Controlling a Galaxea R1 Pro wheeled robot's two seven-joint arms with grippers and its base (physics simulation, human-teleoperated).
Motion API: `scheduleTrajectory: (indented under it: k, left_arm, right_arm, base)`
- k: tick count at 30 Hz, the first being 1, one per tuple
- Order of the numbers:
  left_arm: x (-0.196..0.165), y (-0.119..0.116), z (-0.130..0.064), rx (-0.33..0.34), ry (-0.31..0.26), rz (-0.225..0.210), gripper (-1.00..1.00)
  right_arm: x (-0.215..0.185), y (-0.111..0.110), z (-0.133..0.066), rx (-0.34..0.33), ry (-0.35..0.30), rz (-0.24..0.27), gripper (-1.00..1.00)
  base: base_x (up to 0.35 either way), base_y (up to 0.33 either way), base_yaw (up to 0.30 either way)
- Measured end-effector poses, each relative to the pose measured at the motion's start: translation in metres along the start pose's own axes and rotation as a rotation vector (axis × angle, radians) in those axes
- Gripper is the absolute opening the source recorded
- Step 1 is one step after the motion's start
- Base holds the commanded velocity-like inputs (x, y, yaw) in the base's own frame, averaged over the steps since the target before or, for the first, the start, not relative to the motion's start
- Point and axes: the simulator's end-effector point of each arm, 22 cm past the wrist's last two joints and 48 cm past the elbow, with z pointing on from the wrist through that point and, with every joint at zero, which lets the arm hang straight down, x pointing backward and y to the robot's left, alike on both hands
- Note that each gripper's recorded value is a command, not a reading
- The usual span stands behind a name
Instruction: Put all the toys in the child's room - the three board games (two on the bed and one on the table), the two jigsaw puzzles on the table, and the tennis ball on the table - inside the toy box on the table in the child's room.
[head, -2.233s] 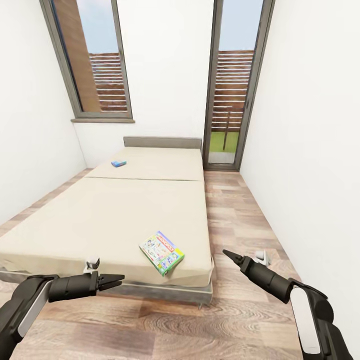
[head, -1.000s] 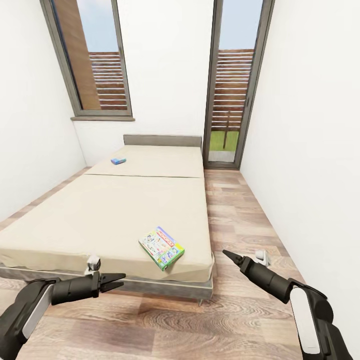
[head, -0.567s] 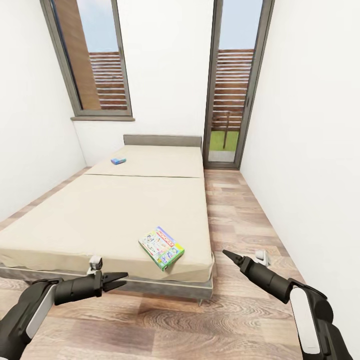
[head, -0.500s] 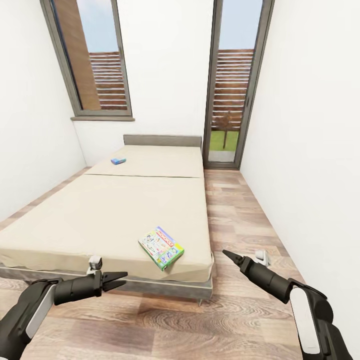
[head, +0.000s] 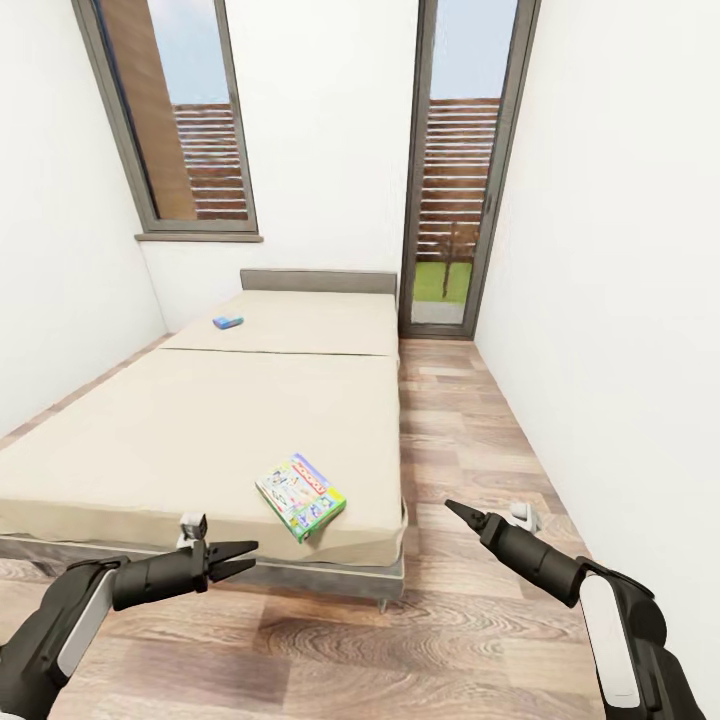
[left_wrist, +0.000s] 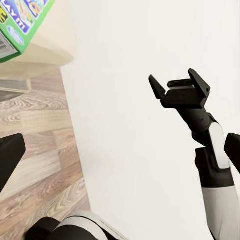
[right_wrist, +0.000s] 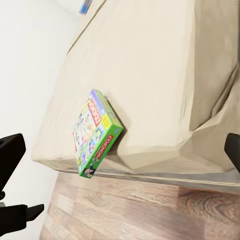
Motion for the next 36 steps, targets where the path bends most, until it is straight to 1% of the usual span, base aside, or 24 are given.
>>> scheduleTrajectory:
  k: [10, 21, 36]
  left_arm:
    - [0.0005, -0.0008, 0.0025, 0.004, -0.001, -0.002, 1.00]
    - [0.0004, 0.0000, 0.0026, 0.000, -0.002, -0.001, 1.00]
    - [0.0006, 0.0005, 0.0027, 0.000, -0.002, -0.003, 1.00]
  right_arm:
    - [-0.0001, -0.0003, -0.0001, 0.001, 0.000, 0.000, 1.00]
    - [0.0000, -0.0001, -0.0001, 0.000, 0.000, 0.000, 1.00]
    - [-0.0001, 0.0003, 0.0002, -0.001, -0.001, 0.000, 1.00]
  base:
    - [0.015, -0.010, 0.000]
    - [0.153, -0.001, 0.000]
    - [0.017, 0.000, 0.000]
